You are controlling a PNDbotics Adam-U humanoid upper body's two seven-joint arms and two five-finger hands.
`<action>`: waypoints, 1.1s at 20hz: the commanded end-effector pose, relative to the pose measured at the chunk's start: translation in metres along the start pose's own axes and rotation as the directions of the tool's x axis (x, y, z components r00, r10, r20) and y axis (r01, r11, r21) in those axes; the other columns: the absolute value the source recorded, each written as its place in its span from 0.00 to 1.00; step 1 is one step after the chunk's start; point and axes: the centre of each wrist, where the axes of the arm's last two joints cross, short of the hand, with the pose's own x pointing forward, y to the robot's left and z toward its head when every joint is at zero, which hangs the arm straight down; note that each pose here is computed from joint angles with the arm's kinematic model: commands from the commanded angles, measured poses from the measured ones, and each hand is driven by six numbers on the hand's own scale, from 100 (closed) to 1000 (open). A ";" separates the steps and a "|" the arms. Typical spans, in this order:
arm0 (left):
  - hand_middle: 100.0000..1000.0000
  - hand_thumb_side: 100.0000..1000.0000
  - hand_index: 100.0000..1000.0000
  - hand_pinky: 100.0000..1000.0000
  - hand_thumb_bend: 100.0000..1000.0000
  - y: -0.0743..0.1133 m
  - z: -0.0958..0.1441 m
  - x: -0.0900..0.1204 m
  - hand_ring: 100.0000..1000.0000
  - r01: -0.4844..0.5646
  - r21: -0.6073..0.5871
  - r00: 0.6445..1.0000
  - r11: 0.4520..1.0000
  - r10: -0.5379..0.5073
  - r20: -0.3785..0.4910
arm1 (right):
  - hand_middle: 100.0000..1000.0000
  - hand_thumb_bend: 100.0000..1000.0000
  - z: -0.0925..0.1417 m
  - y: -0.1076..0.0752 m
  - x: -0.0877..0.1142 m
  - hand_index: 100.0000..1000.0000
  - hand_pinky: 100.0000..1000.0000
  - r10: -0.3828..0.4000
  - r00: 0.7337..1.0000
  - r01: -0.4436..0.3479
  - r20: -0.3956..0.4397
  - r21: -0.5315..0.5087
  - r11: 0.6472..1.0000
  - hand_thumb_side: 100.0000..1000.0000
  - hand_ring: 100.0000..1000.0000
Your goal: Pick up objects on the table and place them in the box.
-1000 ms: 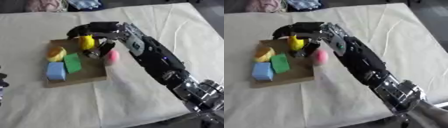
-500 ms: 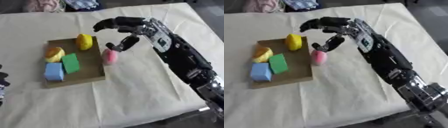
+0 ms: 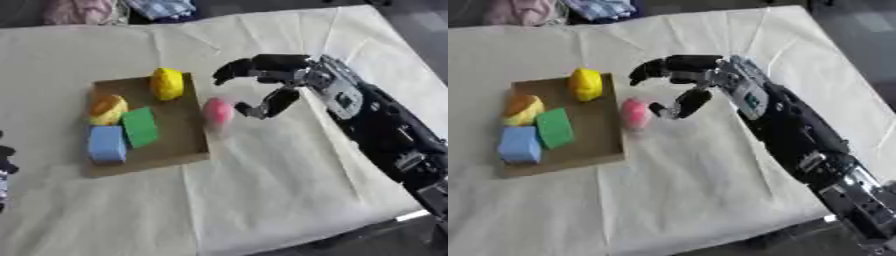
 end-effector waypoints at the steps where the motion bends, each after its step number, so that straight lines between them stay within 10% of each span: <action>1: 0.55 0.64 0.81 0.71 0.00 0.005 -0.002 0.004 0.48 0.016 0.003 1.000 1.000 -0.016 0.022 | 0.94 0.00 0.006 -0.013 0.001 0.91 0.92 0.202 0.951 -0.262 0.232 0.265 0.928 0.26 0.90; 22: 0.55 0.65 0.81 0.71 0.00 0.003 -0.002 0.005 0.49 0.011 0.001 1.000 1.000 -0.011 0.021 | 0.93 0.00 -0.024 -0.004 0.009 0.84 0.91 0.275 0.935 -0.323 0.223 0.215 0.922 0.24 0.88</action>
